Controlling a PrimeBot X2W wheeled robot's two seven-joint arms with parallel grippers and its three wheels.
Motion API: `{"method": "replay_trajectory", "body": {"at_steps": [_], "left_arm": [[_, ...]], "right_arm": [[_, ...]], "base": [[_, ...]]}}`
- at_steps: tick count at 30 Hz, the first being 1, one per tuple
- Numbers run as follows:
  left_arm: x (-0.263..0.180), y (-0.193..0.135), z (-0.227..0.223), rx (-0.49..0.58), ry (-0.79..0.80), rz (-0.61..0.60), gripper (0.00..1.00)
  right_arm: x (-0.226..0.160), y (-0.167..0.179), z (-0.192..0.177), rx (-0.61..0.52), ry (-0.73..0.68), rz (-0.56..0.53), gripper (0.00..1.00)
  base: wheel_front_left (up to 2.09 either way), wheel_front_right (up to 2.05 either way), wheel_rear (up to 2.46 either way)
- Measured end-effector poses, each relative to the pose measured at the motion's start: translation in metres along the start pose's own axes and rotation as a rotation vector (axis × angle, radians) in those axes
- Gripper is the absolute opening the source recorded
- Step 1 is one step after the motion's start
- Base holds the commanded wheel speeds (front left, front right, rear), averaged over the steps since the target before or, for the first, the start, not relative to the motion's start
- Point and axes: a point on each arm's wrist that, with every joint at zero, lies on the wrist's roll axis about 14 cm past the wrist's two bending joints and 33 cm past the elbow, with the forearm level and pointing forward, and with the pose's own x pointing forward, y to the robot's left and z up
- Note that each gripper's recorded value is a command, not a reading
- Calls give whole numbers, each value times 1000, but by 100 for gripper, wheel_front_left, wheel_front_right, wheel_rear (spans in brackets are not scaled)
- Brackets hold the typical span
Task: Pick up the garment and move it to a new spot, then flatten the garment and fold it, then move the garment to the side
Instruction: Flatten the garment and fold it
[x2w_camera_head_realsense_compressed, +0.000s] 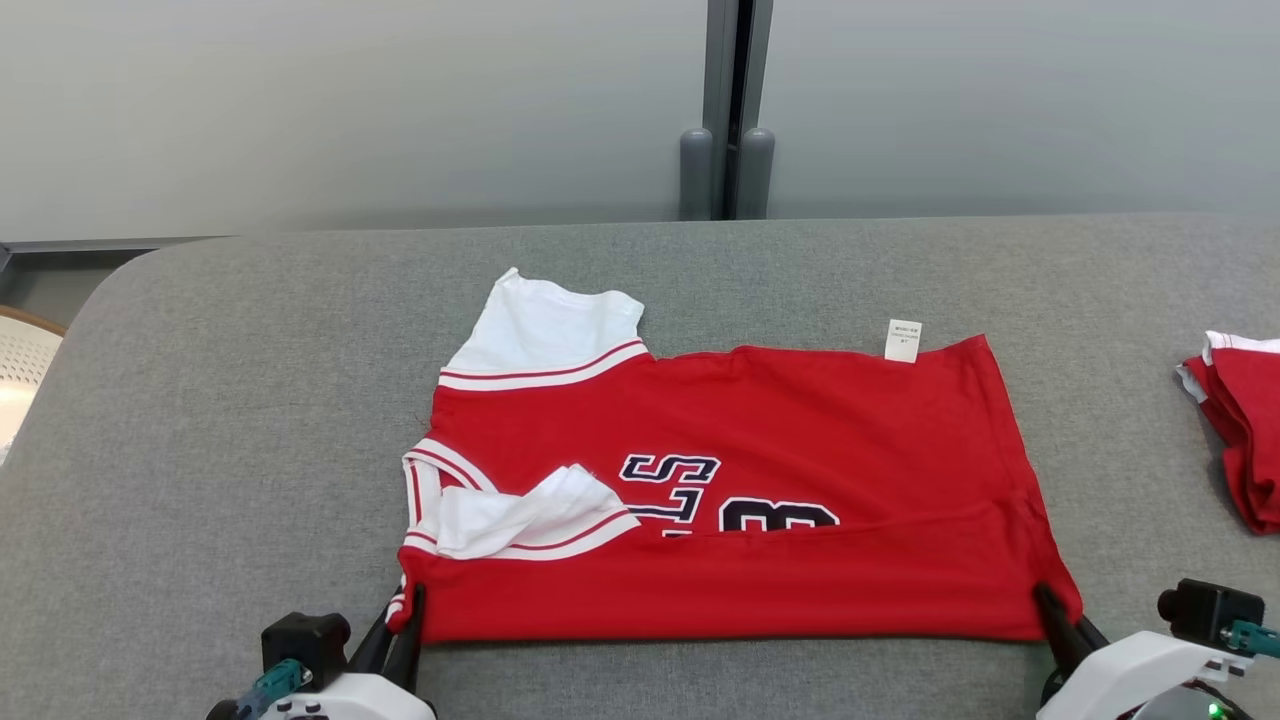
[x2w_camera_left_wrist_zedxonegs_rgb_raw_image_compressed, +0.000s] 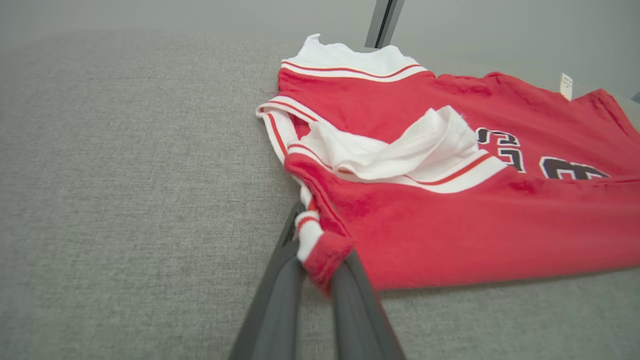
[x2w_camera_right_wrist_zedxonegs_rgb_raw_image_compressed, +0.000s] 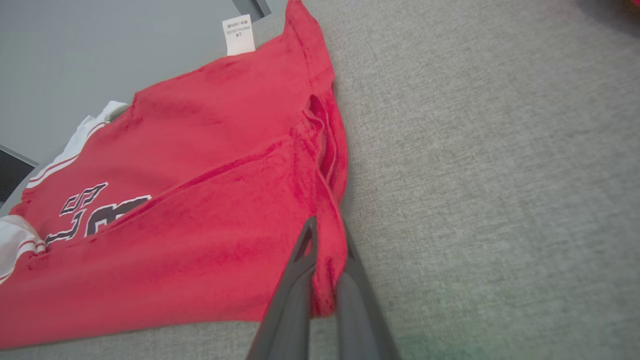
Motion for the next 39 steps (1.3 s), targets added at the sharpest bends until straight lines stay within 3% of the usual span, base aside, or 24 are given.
{"method": "replay_trajectory", "body": {"at_steps": [1, 2, 3, 4, 5, 11, 18, 21, 26, 34, 39], "left_arm": [[1, 1, 1, 1, -1, 6, 0], [1, 2, 1, 3, -2, 16, 0], [1, 4, 2, 8, -6, 31, 33], [2, 7, 2, 11, -7, 41, 85], [3, 9, 3, 3, -9, 52, 100], [27, 15, 49, 12, -145, 79, 100], [64, 6, 101, 55, -255, 29, 100], [92, 0, 86, 96, -111, -14, 100], [146, -14, 103, 194, -19, -92, 100], [213, -33, 93, 299, 186, -176, 100], [241, -31, 78, 300, 312, -169, 100]], "right_arm": [[-1, -1, 2, -9, -10, -3, 38], [0, -2, 6, -4, -27, -5, 100], [0, -1, 11, -5, -44, -3, 100], [0, 0, 15, -8, -63, -1, 100], [1, 2, 21, -20, -86, 6, 100], [7, 23, 67, -125, -253, 69, 100], [19, 30, 101, -203, -344, 90, 100], [28, 32, 112, -221, -364, 93, 100], [46, 32, 123, -254, -379, 100, 100], [68, 24, 130, -326, -357, 95, 100], [75, 15, 133, -339, -341, 80, 100]], "base": [[0, 0, 0], [0, 0, 0], [0, 0, 0], [0, 0, 0], [0, 0, 0], [0, 0, 0], [0, 0, 0], [0, 0, 0], [0, 0, 0], [0, 0, 0], [0, 0, 0]]}}
